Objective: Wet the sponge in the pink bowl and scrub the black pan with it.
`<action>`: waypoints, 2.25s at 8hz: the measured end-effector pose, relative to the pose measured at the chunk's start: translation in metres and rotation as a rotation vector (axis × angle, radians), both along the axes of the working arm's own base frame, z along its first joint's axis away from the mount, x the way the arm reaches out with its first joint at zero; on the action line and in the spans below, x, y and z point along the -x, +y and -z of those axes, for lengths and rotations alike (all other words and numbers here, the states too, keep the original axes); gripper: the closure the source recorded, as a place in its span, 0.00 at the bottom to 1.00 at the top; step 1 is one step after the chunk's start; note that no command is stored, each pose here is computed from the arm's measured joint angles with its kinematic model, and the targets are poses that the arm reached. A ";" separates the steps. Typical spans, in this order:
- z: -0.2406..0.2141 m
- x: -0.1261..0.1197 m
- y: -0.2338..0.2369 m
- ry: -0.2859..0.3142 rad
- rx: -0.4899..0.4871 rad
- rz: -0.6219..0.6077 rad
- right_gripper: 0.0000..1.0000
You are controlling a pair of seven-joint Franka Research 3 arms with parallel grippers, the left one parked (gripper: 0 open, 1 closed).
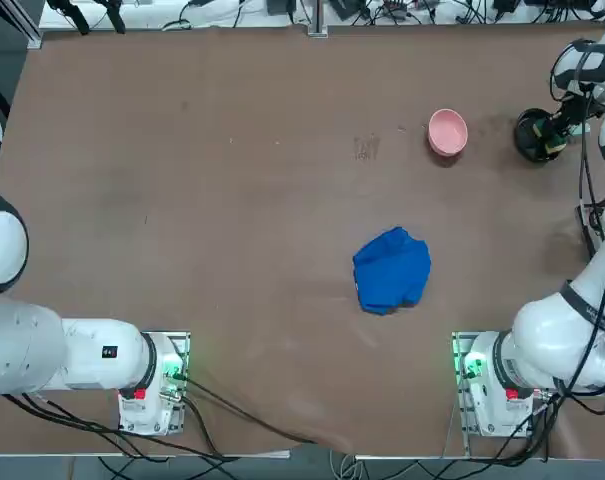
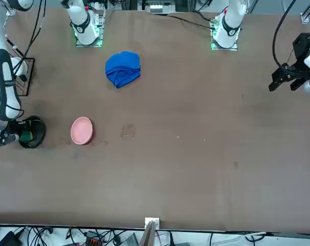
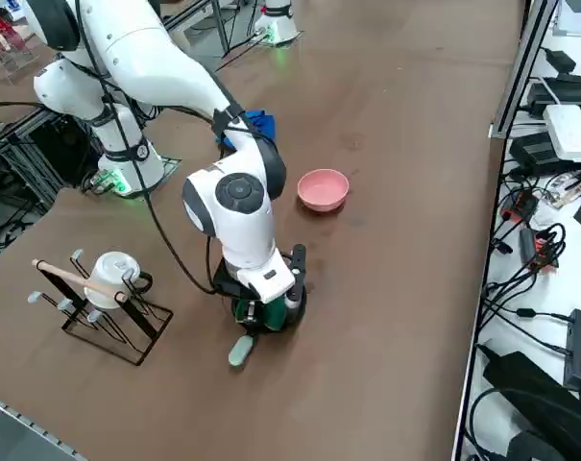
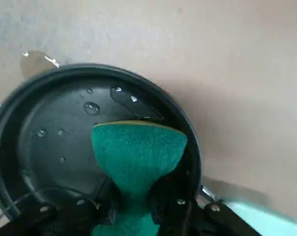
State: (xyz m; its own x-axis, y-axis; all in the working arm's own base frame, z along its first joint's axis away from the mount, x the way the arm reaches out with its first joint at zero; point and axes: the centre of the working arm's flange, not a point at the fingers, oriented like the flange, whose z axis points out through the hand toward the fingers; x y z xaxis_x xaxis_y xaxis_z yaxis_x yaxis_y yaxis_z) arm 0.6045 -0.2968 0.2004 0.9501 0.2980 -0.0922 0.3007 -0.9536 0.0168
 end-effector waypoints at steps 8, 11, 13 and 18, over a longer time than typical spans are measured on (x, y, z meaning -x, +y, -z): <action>0.001 -0.008 0.057 0.122 -0.079 -0.082 0.65; -0.001 0.008 0.030 0.157 -0.109 -0.101 0.65; -0.003 0.017 0.004 0.145 -0.098 -0.106 0.65; -0.003 0.003 -0.011 0.055 0.004 -0.156 0.65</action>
